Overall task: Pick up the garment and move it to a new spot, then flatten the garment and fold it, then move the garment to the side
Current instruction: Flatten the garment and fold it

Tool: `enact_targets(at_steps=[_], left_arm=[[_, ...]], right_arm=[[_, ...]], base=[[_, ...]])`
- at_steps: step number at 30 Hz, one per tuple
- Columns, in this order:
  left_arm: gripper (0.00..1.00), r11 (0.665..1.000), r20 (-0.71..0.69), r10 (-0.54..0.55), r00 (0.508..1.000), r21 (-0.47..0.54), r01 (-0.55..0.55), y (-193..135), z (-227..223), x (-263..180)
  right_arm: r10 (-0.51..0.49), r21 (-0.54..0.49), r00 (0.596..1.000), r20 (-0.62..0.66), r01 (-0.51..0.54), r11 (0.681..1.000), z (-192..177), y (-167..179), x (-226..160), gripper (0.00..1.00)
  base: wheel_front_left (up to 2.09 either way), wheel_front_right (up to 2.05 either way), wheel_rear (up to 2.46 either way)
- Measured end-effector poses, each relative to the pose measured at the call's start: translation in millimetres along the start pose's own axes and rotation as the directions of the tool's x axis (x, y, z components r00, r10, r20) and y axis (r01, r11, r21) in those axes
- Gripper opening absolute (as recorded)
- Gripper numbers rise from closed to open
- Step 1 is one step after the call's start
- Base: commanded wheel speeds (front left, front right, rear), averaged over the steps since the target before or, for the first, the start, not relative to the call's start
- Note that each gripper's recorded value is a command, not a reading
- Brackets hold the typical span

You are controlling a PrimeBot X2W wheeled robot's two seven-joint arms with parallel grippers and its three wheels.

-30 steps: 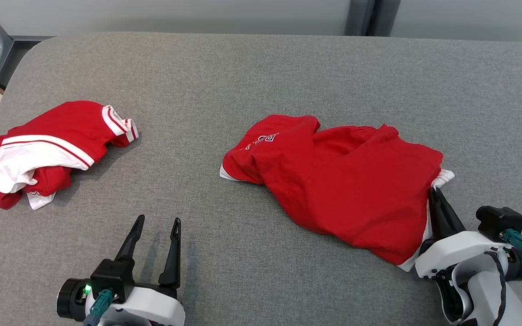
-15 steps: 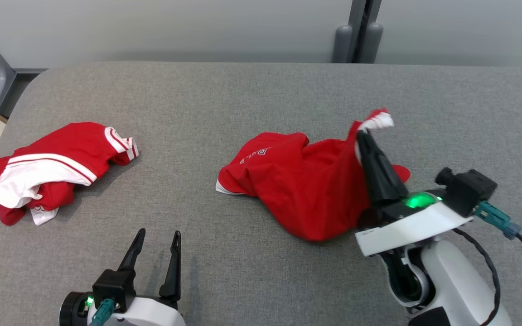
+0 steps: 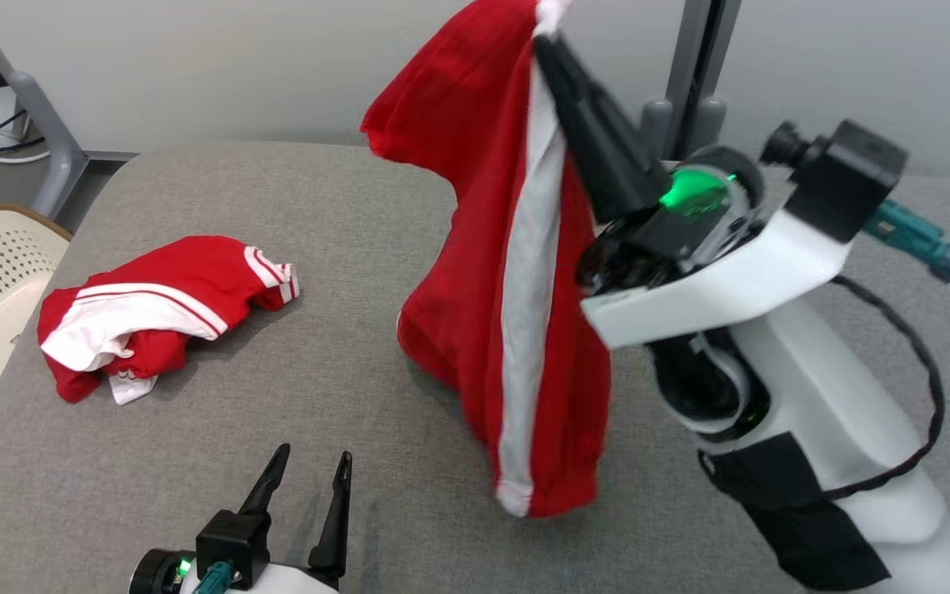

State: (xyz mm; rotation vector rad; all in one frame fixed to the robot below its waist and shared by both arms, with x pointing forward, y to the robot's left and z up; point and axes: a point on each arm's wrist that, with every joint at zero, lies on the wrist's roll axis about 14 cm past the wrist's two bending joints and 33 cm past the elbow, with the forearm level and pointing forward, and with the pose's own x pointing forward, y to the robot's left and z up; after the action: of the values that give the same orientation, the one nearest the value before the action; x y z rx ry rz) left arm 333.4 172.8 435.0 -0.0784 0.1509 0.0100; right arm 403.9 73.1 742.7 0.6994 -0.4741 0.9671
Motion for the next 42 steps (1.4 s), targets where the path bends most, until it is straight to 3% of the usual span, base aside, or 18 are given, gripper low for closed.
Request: enact_targets(at_steps=[4, 7, 10, 14, 15, 16, 17, 18, 24, 28, 31, 36, 42], left_arm=[[1.0, 1.0, -0.014, 0.026, 1.0, -0.001, -0.026, 8, -4, -4], [1.0, 0.999, -0.03, 0.035, 0.999, -0.003, -0.035, 10, -9, -2], [1.0, 0.999, -0.046, 0.031, 0.998, -0.007, -0.031, 8, -13, 1], [1.0, 1.0, -0.054, 0.002, 0.999, -0.005, -0.002, -1, -15, 12], [1.0, 1.0, -0.053, -0.009, 0.999, -0.004, 0.008, -4, -15, 15], [1.0, 1.0, -0.053, -0.019, 0.998, -0.004, 0.018, -6, -15, 18], [1.0, 1.0, -0.055, -0.028, 0.998, -0.004, 0.028, -9, -15, 20], [1.0, 0.999, -0.056, -0.038, 0.998, -0.004, 0.038, -12, -15, 22], [1.0, 0.997, -0.047, -0.08, 0.996, -0.002, 0.08, -24, -12, 31], [1.0, 0.996, -0.038, -0.093, 0.995, -0.002, 0.093, -29, -9, 32], [1.0, 0.994, -0.029, -0.106, 0.994, -0.003, 0.106, -33, -7, 31], [1.0, 0.991, -0.03, -0.13, 0.991, -0.008, 0.13, -41, -7, 30], [1.0, 0.982, -0.053, -0.188, 0.981, -0.011, 0.188, -58, -14, 26]], right_arm=[[-0.139, -0.08, 0.99, -0.004, 0.138, 0.987, -1, -52, -6, 0.0], [-0.289, -0.17, 0.955, -0.064, 0.275, 0.946, -20, -102, -36, 0.0], [-0.496, -0.235, 0.861, -0.117, 0.461, 0.856, -36, -160, -94, 0.0], [-0.729, -0.348, 0.671, -0.139, 0.656, 0.67, -37, -221, -187, 0.0], [-0.769, -0.379, 0.623, -0.141, 0.684, 0.624, -36, -231, -209, 0.16], [-0.803, -0.399, 0.578, -0.146, 0.708, 0.582, -36, -238, -228, 0.61], [-0.826, -0.419, 0.543, -0.154, 0.721, 0.552, -37, -242, -244, 1.0], [-0.838, -0.437, 0.523, -0.155, 0.725, 0.533, -36, -244, -254, 1.0], [-0.863, -0.491, 0.496, -0.092, 0.731, 0.473, -12, -246, -274, 1.0], [-0.857, -0.513, 0.513, -0.05, 0.723, 0.462, 4, -237, -276, 1.0], [-0.866, -0.517, 0.5, 0.011, 0.744, 0.423, 25, -230, -290, 1.0], [-0.859, -0.552, 0.509, 0.053, 0.732, 0.4, 42, -208, -305, 1.0], [-0.884, -0.547, 0.464, 0.06, 0.756, 0.36, 46, -185, -340, 1.0]], base=[[0.0, 0.0, 0.0], [0.0, 0.0, 0.0], [0.0, 0.0, 0.0], [0.0, 0.0, 0.0], [0.0, 0.0, 0.0], [0.0, 0.0, 0.0], [0.0, 0.0, 0.0], [0.0, 0.0, 0.0], [0.0, 0.0, 0.0], [0.0, 0.0, 0.0], [0.0, 0.0, 0.0], [0.0, 0.0, 0.0], [0.0, 0.0, 0.0]])
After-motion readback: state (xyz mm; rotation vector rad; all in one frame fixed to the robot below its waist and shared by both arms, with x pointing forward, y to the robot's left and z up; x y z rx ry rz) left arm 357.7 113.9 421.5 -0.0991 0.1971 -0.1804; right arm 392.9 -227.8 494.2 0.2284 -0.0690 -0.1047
